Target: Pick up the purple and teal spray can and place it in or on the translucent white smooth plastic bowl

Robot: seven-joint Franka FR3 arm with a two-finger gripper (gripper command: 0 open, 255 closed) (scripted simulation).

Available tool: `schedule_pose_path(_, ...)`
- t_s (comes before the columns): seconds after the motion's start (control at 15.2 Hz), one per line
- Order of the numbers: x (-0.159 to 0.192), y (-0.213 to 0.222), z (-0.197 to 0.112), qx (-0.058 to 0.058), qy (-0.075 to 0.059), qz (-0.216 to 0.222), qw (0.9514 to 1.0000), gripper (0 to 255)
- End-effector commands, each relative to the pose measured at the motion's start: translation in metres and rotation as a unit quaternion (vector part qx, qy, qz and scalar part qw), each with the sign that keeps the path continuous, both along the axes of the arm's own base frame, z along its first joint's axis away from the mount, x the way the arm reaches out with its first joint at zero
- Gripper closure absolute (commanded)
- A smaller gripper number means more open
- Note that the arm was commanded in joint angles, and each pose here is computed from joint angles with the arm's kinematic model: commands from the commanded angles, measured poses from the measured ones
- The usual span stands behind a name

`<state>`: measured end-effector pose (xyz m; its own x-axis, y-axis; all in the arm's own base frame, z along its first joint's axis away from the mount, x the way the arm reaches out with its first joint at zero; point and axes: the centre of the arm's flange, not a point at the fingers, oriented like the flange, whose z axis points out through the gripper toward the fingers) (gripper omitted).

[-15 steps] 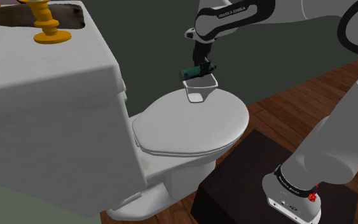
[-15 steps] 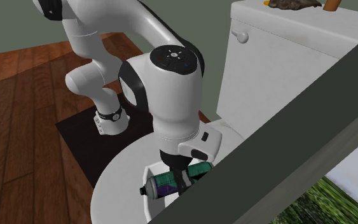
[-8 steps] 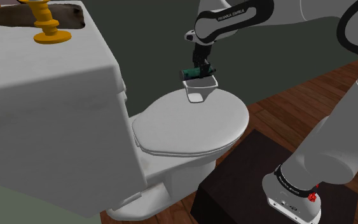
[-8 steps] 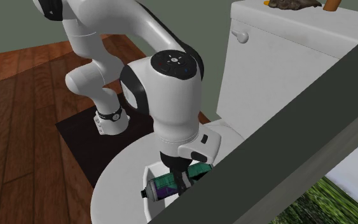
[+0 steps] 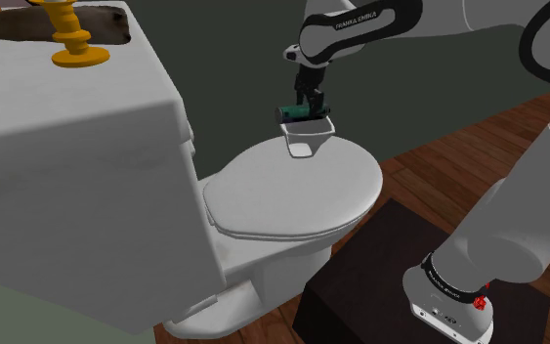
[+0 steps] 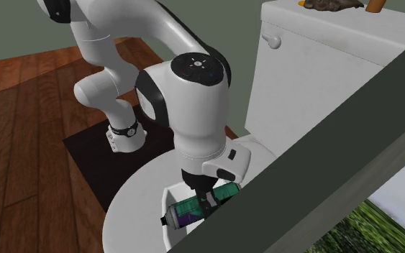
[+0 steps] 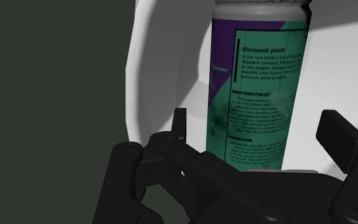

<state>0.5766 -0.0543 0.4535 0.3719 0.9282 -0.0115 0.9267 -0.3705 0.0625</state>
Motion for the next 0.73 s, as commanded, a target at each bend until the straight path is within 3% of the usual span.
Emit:
schedule_pose_path(0.0, -0.001, 0.001, 0.02, 0.0, 0.0, 0.0, 1.0, 0)
schedule_pose_path(0.13, -0.002, 0.002, 0.044, 0.0, 0.0, 0.0, 1.0, 0)
schedule_pose_path(0.66, -0.002, 0.002, 0.044, 0.0, 0.0, 0.0, 1.0, 0)
